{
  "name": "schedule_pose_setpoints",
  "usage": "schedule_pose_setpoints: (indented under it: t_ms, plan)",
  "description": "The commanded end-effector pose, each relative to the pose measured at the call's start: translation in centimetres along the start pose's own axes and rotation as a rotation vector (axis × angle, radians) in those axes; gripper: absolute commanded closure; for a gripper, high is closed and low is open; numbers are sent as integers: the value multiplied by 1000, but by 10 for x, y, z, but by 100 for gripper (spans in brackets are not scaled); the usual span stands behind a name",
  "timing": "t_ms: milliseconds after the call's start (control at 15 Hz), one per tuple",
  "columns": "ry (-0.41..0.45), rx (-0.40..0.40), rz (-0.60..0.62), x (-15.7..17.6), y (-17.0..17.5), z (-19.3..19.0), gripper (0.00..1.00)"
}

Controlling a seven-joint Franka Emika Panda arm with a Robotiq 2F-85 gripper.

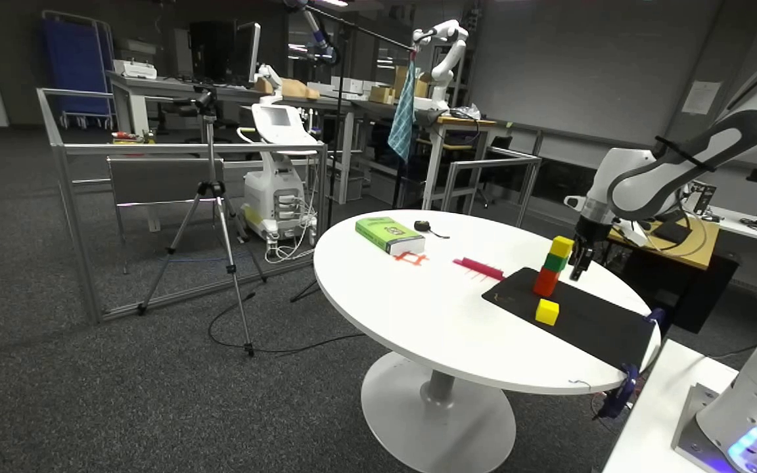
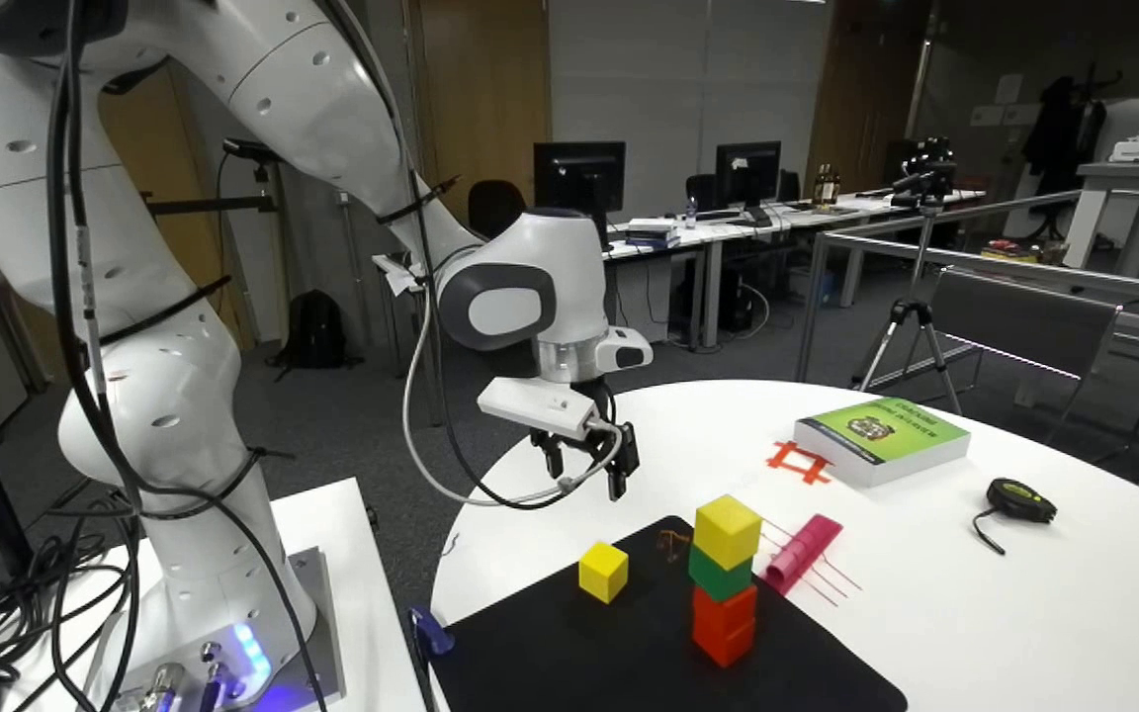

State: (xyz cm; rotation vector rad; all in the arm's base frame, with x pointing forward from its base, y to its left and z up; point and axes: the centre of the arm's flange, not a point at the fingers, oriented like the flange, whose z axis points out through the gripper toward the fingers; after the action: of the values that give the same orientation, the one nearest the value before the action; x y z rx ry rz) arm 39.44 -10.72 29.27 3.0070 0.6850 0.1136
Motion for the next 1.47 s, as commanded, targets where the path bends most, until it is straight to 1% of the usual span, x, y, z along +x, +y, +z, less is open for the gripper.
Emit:
schedule_pose_setpoints:
  t_ms: [0, 133, 200, 267, 333, 467, 867, 1267, 1400]
  plan:
    - [81, -50, -90, 9, -13, 31, 0]
    - [100, -85, -102, 10, -8, 43, 0]
    - [95, -87, -96, 10, -3, 46, 0]
    - [67, -72, -76, 9, 2, 47, 0]
    - [71, -63, -68, 9, -13, 39, 0]
    - [53, -56, -61, 8, -9, 47, 0]
    - [66, -66, -28, 3, -5, 53, 0]
    - [22, -98, 21, -6, -2, 68, 0]
    - [3, -84, 51, -8, -2, 75, 0]
